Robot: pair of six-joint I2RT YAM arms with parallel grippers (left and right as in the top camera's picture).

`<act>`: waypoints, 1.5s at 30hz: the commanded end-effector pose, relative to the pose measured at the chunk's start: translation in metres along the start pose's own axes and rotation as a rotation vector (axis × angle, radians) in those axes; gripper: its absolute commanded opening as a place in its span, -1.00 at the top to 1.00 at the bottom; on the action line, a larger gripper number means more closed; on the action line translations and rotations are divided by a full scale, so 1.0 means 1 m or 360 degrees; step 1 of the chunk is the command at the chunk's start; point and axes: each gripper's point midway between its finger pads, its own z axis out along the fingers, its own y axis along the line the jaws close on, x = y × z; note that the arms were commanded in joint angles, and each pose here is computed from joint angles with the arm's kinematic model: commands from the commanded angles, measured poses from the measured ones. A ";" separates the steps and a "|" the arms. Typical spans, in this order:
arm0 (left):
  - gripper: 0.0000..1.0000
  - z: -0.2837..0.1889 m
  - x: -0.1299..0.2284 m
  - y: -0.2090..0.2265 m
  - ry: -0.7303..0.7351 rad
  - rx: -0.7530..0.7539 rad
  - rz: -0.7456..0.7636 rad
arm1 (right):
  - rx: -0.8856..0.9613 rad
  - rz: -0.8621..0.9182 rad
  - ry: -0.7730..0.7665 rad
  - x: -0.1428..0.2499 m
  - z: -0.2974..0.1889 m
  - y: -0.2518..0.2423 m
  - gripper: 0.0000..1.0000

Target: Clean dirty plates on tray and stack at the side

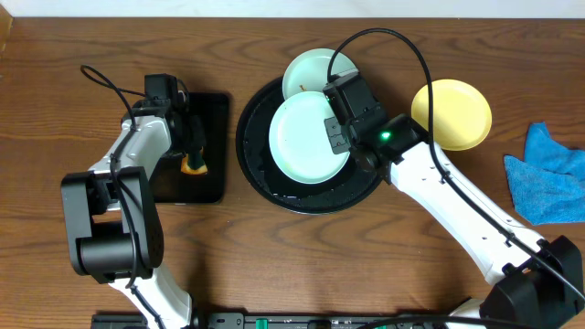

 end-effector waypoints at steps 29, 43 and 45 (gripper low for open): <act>-0.50 -0.007 0.032 0.020 0.0169 -0.0169 -0.0128 | 0.0001 0.0050 -0.0029 -0.007 -0.005 -0.004 0.98; 0.85 0.000 0.022 0.018 0.0085 -0.0147 -0.0127 | 0.0039 0.0165 0.0113 0.017 0.012 -0.004 0.97; 0.85 -0.001 0.017 0.017 0.0057 -0.0140 -0.0128 | 0.0056 0.0191 0.0165 0.027 0.019 -0.005 0.98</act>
